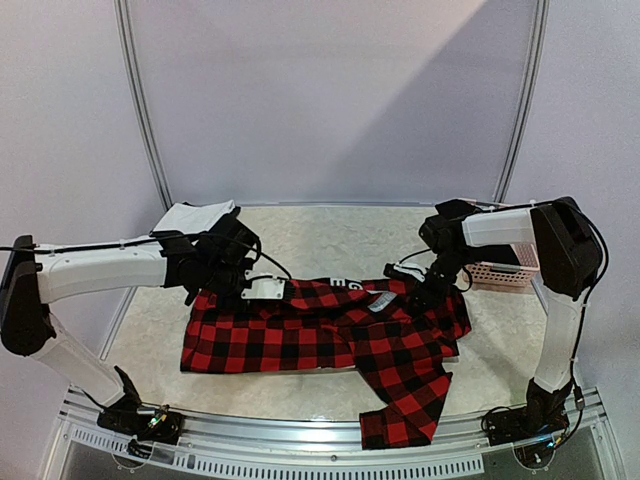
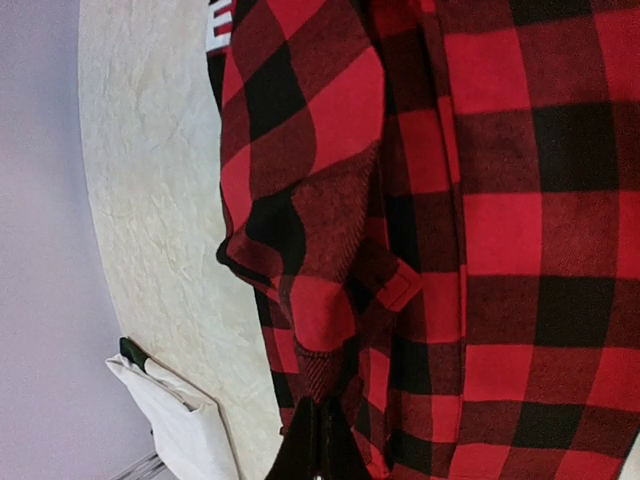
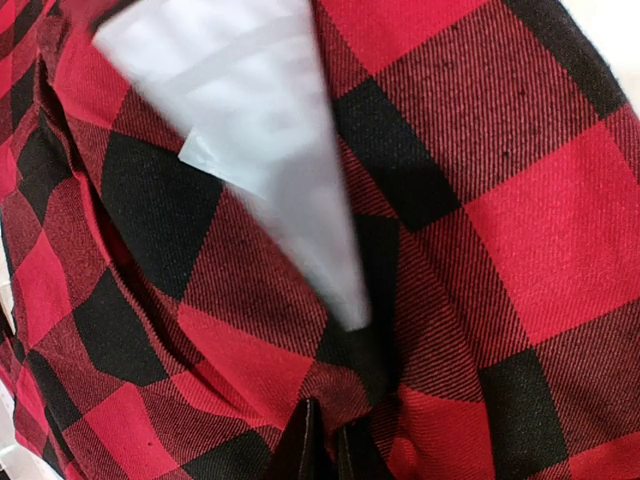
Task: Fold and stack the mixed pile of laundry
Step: Adjust the rectangle-folded shirt at the center of the board.
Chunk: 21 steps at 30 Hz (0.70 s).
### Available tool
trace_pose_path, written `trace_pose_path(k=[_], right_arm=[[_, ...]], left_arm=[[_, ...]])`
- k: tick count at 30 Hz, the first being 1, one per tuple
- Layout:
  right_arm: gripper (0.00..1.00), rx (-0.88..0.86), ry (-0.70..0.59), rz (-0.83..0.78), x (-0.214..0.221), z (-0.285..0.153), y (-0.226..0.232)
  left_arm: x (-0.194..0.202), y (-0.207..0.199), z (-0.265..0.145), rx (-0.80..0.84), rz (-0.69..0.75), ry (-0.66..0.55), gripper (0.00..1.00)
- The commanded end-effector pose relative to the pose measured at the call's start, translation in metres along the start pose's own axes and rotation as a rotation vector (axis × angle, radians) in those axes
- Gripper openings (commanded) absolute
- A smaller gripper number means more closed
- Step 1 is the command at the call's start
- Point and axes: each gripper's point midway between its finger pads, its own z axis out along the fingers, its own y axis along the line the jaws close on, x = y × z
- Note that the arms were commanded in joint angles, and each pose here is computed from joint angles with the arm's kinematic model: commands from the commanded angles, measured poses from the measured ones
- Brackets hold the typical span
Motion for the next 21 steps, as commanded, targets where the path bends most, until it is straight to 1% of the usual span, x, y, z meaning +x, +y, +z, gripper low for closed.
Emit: trace_pose_path(k=[1,3,6,9,11,13,14,16,18,20,21], right_arm=[[0.09,0.048,0.025,0.011,0.011,0.001,-0.011],[0.09,0.049,0.017,0.001,0.009,-0.002,-0.009],[0.11,0.034,0.009,-0.010,0.010,-0.004,-0.004],[0.14,0.035,-0.008,-0.029,0.010,-0.009,0.000],[0.15,0.040,-0.017,-0.040,0.009,-0.012,0.002],[0.16,0.038,-0.027,-0.045,0.008,-0.015,0.004],[0.16,0.035,-0.031,-0.044,0.006,-0.016,0.004],[0.16,0.025,-0.029,-0.040,0.006,-0.015,0.005],[0.16,0.017,-0.025,-0.040,0.006,-0.013,0.006],[0.16,0.011,-0.025,-0.040,0.007,-0.014,0.007],[0.17,0.006,-0.026,-0.043,0.008,-0.014,0.009]], left_arm=[[-0.003,0.026,-0.009,-0.184,0.097,0.038,0.00],[-0.002,0.038,-0.008,-0.235,0.112,0.077,0.00],[0.000,0.058,-0.011,-0.356,0.163,0.163,0.00],[-0.002,0.065,-0.017,-0.429,0.245,0.201,0.00],[-0.001,0.066,-0.021,-0.480,0.326,0.234,0.00],[-0.005,0.070,-0.025,-0.572,0.416,0.259,0.00],[-0.005,0.066,-0.025,-0.582,0.468,0.266,0.00],[-0.001,0.051,-0.018,-0.530,0.537,0.284,0.00],[0.007,0.033,-0.013,-0.442,0.542,0.303,0.00],[0.013,0.020,-0.014,-0.410,0.531,0.321,0.00],[0.016,0.014,-0.016,-0.396,0.526,0.329,0.03]])
